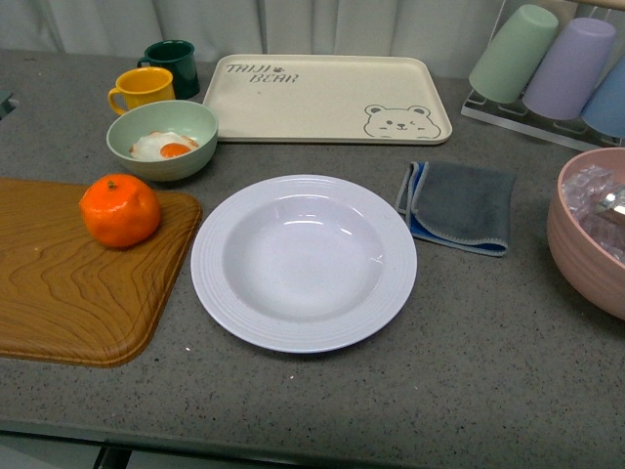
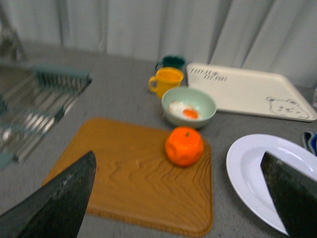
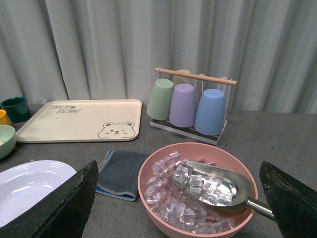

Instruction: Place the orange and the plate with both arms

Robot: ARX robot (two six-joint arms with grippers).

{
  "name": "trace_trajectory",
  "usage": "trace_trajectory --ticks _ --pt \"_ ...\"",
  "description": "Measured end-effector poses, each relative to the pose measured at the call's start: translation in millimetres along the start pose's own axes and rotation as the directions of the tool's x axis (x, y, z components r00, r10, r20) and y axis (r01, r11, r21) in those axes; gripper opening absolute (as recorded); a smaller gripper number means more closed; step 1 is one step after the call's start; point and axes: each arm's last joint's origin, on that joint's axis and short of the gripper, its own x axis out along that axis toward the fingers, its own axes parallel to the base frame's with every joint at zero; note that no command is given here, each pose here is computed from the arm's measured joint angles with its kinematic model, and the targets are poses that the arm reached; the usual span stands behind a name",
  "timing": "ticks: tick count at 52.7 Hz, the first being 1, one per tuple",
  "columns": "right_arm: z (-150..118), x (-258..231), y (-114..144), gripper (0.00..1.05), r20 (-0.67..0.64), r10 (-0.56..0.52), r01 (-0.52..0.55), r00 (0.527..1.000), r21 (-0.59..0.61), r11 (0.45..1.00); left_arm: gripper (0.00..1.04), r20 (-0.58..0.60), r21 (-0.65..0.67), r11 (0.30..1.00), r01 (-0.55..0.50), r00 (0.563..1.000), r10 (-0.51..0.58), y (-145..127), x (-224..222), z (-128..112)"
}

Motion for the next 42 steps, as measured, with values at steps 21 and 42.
trace_trajectory --ticks 21,42 --pt "0 0 0 0.95 0.001 0.000 0.000 1.000 0.000 1.000 0.98 -0.147 -0.133 0.990 0.042 0.987 -0.062 -19 79 16" --pt "0 0 0 0.95 0.001 0.000 0.000 1.000 0.000 1.000 0.98 -0.452 -0.080 0.996 0.049 0.888 -0.080 -43 198 -4"
